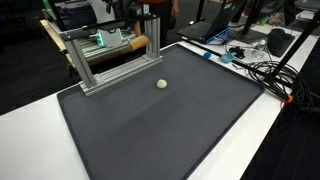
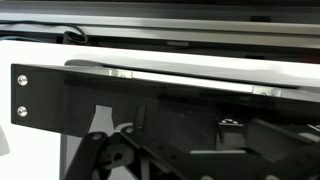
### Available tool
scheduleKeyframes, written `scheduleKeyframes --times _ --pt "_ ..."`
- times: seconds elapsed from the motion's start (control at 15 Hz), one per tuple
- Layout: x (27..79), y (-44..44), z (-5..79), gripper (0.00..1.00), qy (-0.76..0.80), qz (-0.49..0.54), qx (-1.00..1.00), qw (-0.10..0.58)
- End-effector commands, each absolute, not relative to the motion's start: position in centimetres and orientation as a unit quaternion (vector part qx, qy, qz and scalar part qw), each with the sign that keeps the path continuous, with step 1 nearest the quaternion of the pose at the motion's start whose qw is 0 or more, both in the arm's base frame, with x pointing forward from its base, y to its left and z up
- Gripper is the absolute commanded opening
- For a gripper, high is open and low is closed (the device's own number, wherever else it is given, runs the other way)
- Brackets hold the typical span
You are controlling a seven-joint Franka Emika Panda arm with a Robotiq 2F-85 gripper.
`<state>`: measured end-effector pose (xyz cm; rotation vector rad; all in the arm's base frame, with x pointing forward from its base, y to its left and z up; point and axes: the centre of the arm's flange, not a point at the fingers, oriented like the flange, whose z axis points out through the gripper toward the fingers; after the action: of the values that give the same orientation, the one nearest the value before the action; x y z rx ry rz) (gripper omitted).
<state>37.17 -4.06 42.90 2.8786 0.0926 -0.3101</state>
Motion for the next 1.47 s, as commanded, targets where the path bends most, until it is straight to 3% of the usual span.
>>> scheduleKeyframes --times 0.0,0.67,1.0,1.33,1.4 --pt "37.2 -4.1 42.9 1.00 0.032 -0.106 0.986 0.122" --pt "35.7 -5.5 46.6 1.00 0.036 -0.082 0.989 0.120" --pt "33.8 -4.8 50.4 1.00 0.047 -0.066 0.995 0.065" --pt "33.4 -1.0 51.4 1.00 -0.045 -0.052 0.998 -0.012" --pt "33.8 -0.5 51.2 1.00 -0.053 -0.049 0.997 -0.002"
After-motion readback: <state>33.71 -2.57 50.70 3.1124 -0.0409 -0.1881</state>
